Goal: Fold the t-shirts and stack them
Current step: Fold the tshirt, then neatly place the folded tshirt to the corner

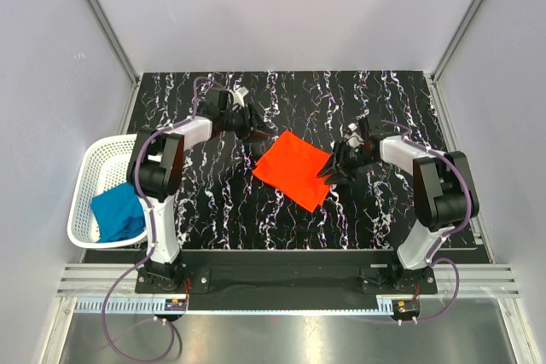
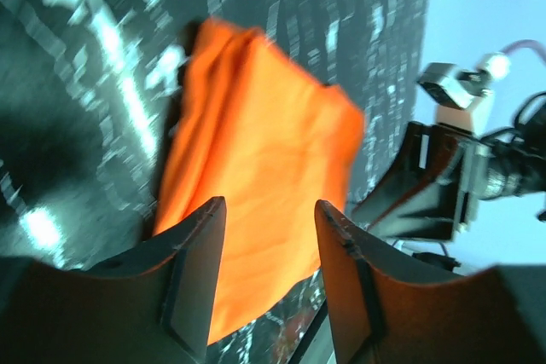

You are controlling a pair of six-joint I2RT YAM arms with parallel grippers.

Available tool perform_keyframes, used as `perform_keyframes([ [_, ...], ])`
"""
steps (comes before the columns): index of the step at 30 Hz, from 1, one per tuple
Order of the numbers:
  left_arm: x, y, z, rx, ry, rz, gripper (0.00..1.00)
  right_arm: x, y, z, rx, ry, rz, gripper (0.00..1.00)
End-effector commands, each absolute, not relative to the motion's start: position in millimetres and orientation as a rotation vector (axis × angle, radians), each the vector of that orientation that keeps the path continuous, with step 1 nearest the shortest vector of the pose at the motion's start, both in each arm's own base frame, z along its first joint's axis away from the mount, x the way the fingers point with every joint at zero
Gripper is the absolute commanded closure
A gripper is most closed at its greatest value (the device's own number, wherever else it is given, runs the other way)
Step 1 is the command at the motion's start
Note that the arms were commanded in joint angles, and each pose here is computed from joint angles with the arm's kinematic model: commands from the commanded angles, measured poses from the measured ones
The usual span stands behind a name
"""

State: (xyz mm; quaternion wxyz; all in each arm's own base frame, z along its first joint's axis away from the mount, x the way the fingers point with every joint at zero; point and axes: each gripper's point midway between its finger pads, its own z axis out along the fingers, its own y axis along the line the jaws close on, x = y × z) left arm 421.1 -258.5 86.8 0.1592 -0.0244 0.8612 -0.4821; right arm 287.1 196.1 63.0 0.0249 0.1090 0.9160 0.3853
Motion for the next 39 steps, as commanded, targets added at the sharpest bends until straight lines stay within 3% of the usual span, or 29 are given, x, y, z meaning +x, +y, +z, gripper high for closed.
perform_keyframes([
  [1, 441.6, -278.3, 118.5, 0.013, 2.350, -1.447, 0.47, 311.2, 185.1, 75.7, 0.419, 2.782, 1.153, 0.52],
  [4, 452.4, -286.3, 117.0, 0.035, 2.342, -1.425, 0.45, 322.1, 169.4, 73.5, 0.516, 2.766, 1.064, 0.38],
  [9, 465.9, -294.2, 96.1, 0.042, 2.372, -1.394, 0.41, 329.3, 150.5, 61.7, 0.533, 2.762, 0.879, 0.25],
  [17, 463.2, -285.1, 110.5, 0.054, 2.353, -1.344, 0.41, 338.5, 138.4, 32.2, 0.515, 2.804, 0.761, 0.20],
  [24, 443.8, -266.1, 139.5, 0.026, 2.327, -1.338, 0.43, 352.6, 136.8, 21.2, 0.472, 2.796, 0.730, 0.27],
  [33, 369.4, -250.0, 156.8, 0.022, 2.341, -1.351, 0.43, 358.7, 140.4, 7.6, 0.511, 2.801, 0.751, 0.37],
  [39, 301.2, -231.3, 164.6, -0.023, 2.339, -1.356, 0.43, 361.6, 142.2, 6.6, 0.480, 2.798, 0.771, 0.62],
])
